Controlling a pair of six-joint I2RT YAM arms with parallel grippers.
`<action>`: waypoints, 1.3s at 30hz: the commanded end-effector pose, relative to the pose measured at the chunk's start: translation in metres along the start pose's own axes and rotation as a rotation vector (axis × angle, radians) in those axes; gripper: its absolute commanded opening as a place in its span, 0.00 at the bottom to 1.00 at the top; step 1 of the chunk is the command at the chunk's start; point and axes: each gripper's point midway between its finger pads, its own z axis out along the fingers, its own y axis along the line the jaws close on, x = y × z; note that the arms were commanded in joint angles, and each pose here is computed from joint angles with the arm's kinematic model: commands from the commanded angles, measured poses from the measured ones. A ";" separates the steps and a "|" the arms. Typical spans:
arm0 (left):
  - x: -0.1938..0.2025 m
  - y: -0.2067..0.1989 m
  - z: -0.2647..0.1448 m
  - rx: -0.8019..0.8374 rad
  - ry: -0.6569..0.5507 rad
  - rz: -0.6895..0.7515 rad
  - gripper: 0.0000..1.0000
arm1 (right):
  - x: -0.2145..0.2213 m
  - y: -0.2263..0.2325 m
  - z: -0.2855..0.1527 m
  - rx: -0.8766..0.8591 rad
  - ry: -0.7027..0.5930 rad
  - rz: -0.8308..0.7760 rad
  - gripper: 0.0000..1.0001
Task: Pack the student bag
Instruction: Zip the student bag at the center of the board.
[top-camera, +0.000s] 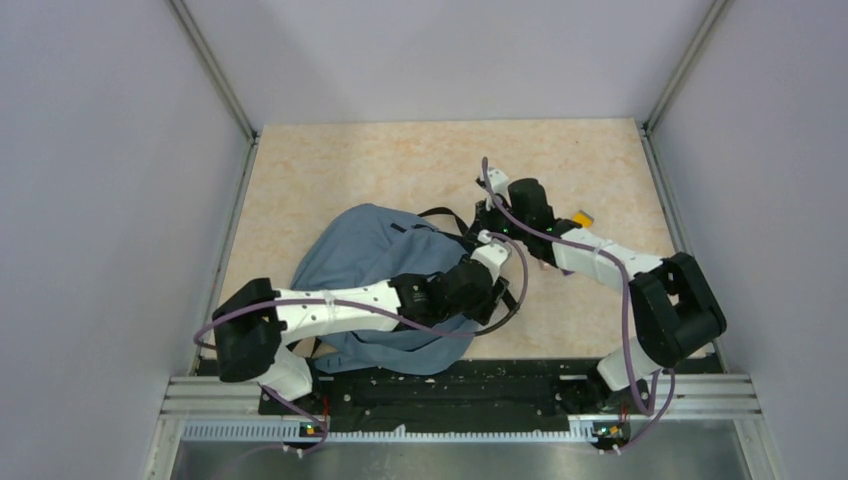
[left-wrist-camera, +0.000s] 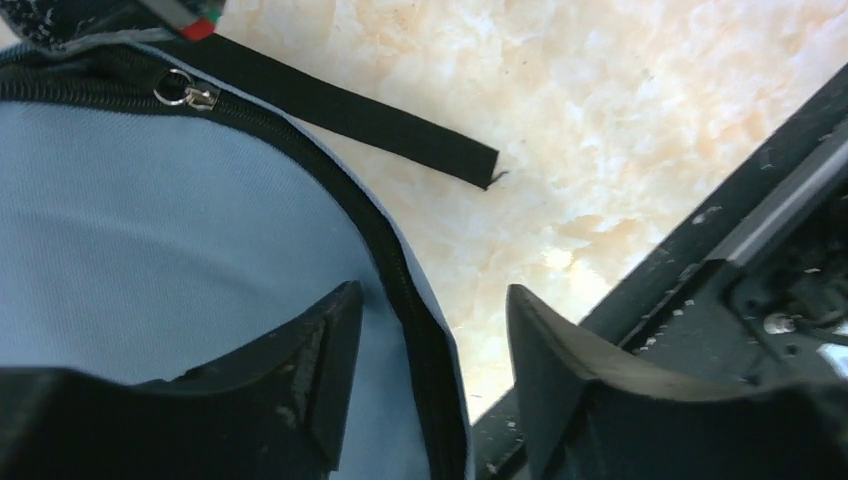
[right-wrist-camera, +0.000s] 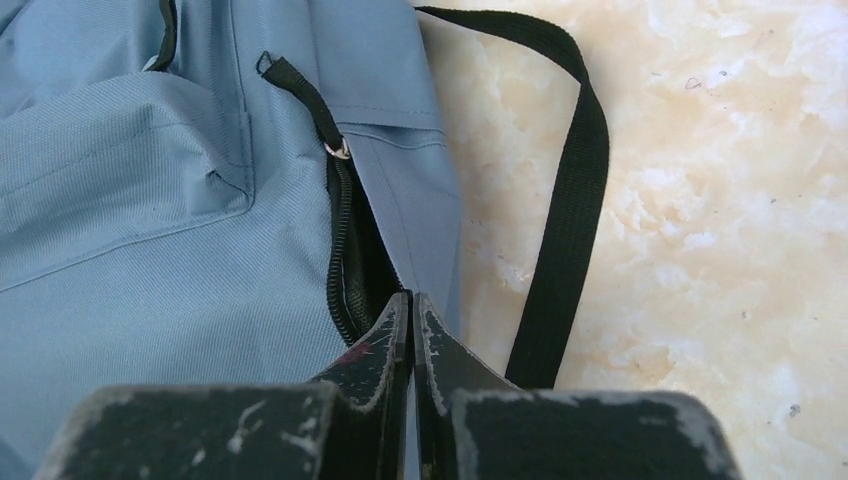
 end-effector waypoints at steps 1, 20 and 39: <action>-0.009 0.003 0.007 -0.073 -0.015 0.052 0.48 | -0.050 0.009 -0.021 0.011 -0.131 -0.050 0.00; 0.052 -0.014 -0.026 0.135 0.029 0.080 0.00 | -0.059 0.014 -0.023 -0.013 -0.216 -0.051 0.00; 0.097 -0.004 -0.076 0.272 0.066 0.016 0.00 | -0.100 0.054 0.005 -0.039 -0.421 -0.047 0.00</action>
